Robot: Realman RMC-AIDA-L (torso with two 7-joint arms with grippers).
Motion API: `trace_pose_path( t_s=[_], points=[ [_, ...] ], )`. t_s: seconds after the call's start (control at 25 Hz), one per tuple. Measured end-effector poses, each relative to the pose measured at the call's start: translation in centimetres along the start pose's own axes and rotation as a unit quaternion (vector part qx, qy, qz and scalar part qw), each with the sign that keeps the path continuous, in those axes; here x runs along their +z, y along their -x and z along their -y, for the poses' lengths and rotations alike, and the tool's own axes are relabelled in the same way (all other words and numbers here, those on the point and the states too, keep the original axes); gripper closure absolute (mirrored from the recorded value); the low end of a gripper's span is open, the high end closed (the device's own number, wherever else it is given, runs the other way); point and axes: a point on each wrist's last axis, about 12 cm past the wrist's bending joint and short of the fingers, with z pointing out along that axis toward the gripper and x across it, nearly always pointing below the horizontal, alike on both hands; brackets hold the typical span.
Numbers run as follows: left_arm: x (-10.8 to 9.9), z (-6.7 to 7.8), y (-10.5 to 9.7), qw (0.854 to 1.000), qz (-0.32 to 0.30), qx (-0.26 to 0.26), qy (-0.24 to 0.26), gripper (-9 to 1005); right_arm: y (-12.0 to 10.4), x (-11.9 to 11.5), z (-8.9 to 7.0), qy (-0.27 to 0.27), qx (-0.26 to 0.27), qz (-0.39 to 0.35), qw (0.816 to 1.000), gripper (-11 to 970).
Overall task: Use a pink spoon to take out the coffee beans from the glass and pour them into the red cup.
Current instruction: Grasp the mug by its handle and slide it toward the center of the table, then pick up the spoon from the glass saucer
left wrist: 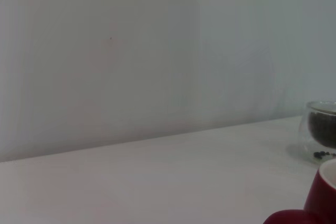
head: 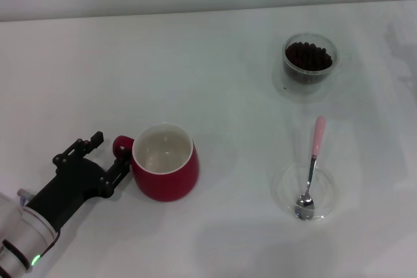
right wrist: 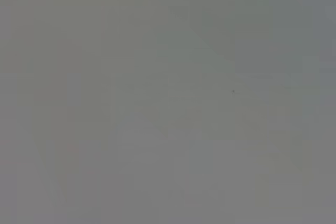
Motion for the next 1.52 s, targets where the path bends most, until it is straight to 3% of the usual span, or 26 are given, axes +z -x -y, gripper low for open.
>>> trace_pose_path(
  t_s=[0.12,0.32,0.52,0.84,1.04,1.32,1.52],
  points=[
    [0.0,0.0,0.0,1.0,0.0,-0.001,0.0,494,-0.1,-0.1,0.1,-0.001,0.0,-0.001,1.0,115],
    [-0.5,0.3,-0.3,1.0,-0.001,0.002,0.003,288,-0.1,-0.2,0.2,-0.002,0.0,-0.001,1.0,114],
    [-1.4,0.9,-0.6,1.0,0.011,0.011,0.005,191,0.0,-0.4,0.3,-0.001,0.0,0.007,1.0,114],
    [-3.9,1.0,-1.2,0.999,0.037,-0.008,0.035,195,0.0,-0.4,0.3,-0.001,0.003,0.008,1.0,115],
    [-7.1,0.2,-1.3,0.989,0.088,-0.036,0.113,198,0.0,-0.7,0.8,0.017,0.047,-0.001,0.999,114],
    [-9.5,-1.6,-0.8,0.968,0.137,-0.044,0.206,203,1.3,-1.4,4.4,0.078,0.181,-0.06,0.979,115],
    [-9.2,-3.0,-0.2,0.957,0.152,-0.045,0.241,204,3.4,-1.8,7.1,0.16,0.243,-0.182,0.939,114]
  ],
)
